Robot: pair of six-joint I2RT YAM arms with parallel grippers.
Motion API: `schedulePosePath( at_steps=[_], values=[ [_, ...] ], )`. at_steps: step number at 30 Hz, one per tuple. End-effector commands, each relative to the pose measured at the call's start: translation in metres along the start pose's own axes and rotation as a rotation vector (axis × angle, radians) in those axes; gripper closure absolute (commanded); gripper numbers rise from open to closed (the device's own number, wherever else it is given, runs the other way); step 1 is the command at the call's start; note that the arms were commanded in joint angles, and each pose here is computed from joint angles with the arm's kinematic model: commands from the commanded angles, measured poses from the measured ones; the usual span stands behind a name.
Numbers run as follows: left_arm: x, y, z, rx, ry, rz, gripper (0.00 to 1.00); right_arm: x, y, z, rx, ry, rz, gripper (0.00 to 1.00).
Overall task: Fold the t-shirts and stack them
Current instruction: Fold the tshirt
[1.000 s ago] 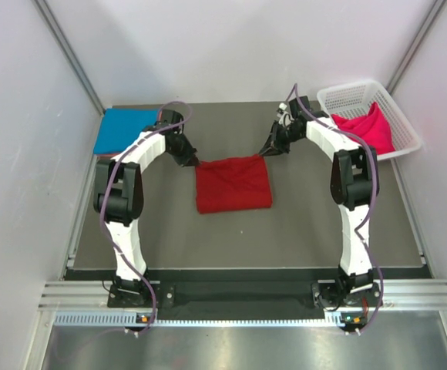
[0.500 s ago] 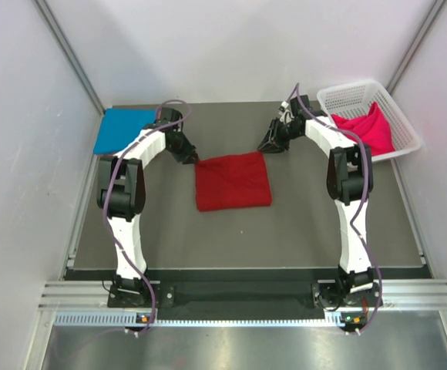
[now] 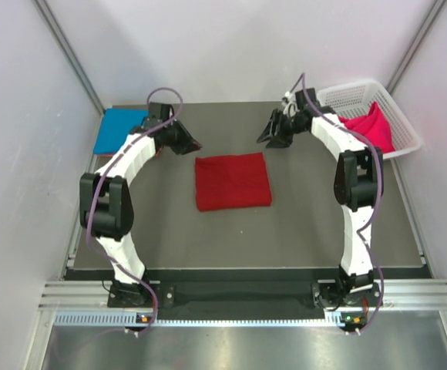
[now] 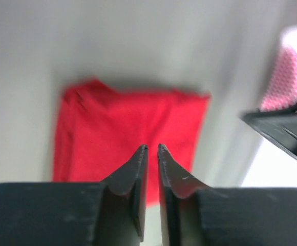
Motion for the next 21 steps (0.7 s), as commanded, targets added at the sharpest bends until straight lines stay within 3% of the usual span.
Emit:
schedulePosePath(
  at_steps=[1,4,5,8,21],
  values=[
    [-0.044,0.007,-0.016,-0.023,-0.005,-0.265,0.86,0.040,-0.007,-0.039,0.056,0.085,0.141,0.51],
    [-0.046,-0.009,-0.037,0.011,0.007,-0.308,0.91,0.053,-0.027,-0.054,0.093,0.092,0.242,0.70],
    [-0.043,-0.020,-0.040,0.013,0.012,-0.314,0.96,0.058,-0.032,-0.060,0.118,0.060,0.270,0.82],
    [-0.040,-0.043,-0.043,0.028,0.033,-0.352,0.99,0.053,-0.051,-0.059,0.138,0.030,0.303,0.91],
    [0.031,-0.108,-0.011,0.008,0.041,-0.275,1.00,-0.013,-0.095,-0.016,0.079,-0.073,0.288,0.95]
  ],
)
Point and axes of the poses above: each gripper's point midway between its finger pads, its own y axis back along the fingers, its own x axis along the line the jaws close on, z = x × y, the point moved 4 cm from there along y, back along the fingers, and after that the axes turned 14 degrees about -y, right-handed, at the moved point
